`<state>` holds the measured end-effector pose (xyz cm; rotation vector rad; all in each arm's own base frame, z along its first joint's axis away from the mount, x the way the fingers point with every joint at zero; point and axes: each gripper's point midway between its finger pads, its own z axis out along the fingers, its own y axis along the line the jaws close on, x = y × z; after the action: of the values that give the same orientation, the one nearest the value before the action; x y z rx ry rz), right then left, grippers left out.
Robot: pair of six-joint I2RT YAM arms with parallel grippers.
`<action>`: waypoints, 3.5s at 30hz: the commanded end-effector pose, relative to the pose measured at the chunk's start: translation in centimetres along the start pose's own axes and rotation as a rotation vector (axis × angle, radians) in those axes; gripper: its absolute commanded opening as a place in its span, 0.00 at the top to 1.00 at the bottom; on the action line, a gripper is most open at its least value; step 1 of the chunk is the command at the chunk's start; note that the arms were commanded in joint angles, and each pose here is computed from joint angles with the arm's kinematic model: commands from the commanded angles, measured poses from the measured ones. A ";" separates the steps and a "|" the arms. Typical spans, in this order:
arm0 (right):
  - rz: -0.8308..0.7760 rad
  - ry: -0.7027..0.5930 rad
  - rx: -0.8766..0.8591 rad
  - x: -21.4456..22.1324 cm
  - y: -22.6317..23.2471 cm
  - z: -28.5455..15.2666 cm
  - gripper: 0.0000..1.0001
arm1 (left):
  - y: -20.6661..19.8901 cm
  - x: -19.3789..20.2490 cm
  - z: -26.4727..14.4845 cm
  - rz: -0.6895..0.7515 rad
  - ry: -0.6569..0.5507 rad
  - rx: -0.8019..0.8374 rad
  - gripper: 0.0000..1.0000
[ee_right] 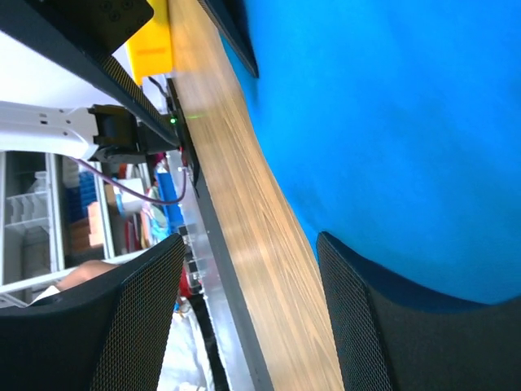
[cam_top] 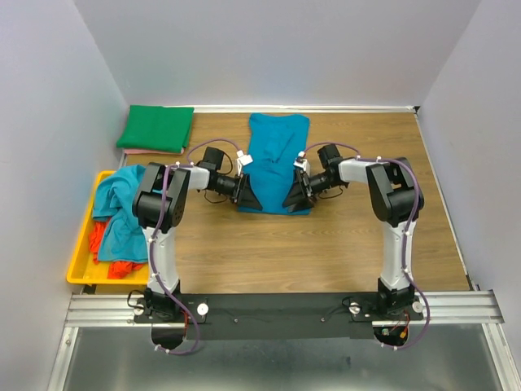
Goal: Fold and stack the t-shirts
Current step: Fold the tshirt
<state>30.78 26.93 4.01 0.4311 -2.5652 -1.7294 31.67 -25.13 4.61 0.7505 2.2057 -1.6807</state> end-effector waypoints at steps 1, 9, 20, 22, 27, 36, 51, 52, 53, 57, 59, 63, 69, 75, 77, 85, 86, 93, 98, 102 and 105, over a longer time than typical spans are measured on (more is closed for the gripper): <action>0.069 -0.011 0.203 1.7 -6.6 -0.9 0.26 | 3.1 2.8 -0.9 -0.093 0.021 -0.106 0.30; -0.108 -0.049 0.214 0.3 -2.8 -3.0 0.27 | 0.6 2.1 -1.8 0.010 0.035 -0.076 0.30; -0.122 -0.012 0.097 0.9 2.3 -1.8 0.29 | -3.3 0.6 -0.8 0.076 0.049 -0.029 0.33; -0.119 -0.003 0.143 1.2 0.6 -1.6 0.30 | -2.3 1.2 -0.7 0.052 0.057 -0.039 0.33; -0.092 0.020 0.195 2.1 -3.2 -1.6 0.34 | 0.4 2.4 -1.1 -0.002 0.063 -0.079 0.35; -0.238 0.025 0.256 1.9 -2.0 -4.3 0.40 | -0.1 3.2 -3.0 0.062 0.102 -0.118 0.40; -1.051 0.072 0.686 -1.3 1.0 -8.9 0.57 | -1.8 -3.0 -7.5 0.999 0.272 -0.474 0.50; -1.091 0.098 0.709 -0.9 0.6 -8.7 0.57 | -2.3 -3.3 -6.9 1.100 0.286 -0.469 0.50; -1.138 0.097 0.706 -1.2 1.0 -7.9 0.58 | -1.8 -1.9 -6.5 1.114 0.319 -0.463 0.50; -1.212 0.136 0.717 -0.6 0.0 -6.5 0.58 | -1.3 -0.1 -5.2 1.206 0.365 -0.444 0.51; -1.223 0.152 0.724 -0.3 -0.9 -6.1 0.58 | -1.1 0.5 -4.6 1.215 0.380 -0.432 0.51; -1.251 0.189 0.726 0.5 -2.2 -5.6 0.58 | -0.7 0.9 -3.8 1.227 0.398 -0.424 0.51; -1.249 0.247 0.715 2.1 -3.7 -5.2 0.58 | 0.0 1.4 -3.3 1.230 0.421 -0.415 0.51; -1.255 0.301 0.722 3.1 -5.5 -5.0 0.57 | 0.8 1.7 -2.5 1.232 0.457 -0.393 0.52; -1.248 0.323 0.730 3.5 -6.3 -5.1 0.57 | 1.2 2.3 -2.2 1.218 0.481 -0.376 0.54; -1.233 0.336 0.741 4.0 -6.9 -5.2 0.86 | 2.6 4.3 -2.3 1.185 0.565 -0.363 0.80; -1.230 0.330 0.743 3.9 -6.7 -5.2 0.92 | 2.5 4.3 -2.3 1.184 0.564 -0.362 0.85; -1.248 0.160 0.795 0.1 -1.3 -6.9 0.99 | -0.4 -1.7 -3.7 1.147 0.449 -0.369 1.00; -1.275 0.079 0.797 -1.9 2.9 -8.3 1.00 | -2.9 -5.2 -5.0 1.188 0.419 -0.380 1.00; -1.303 0.048 0.816 -3.0 5.2 -9.4 0.99 | -5.0 -6.1 -5.4 1.200 0.416 -0.360 1.00; -1.310 0.031 0.803 -2.9 7.1 -10.0 0.99 | -7.3 -6.5 -6.2 1.226 0.406 -0.354 1.00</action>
<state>34.26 21.68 11.86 2.5155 -2.9112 -0.4339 36.25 -22.17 12.21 1.8681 1.5371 -0.4700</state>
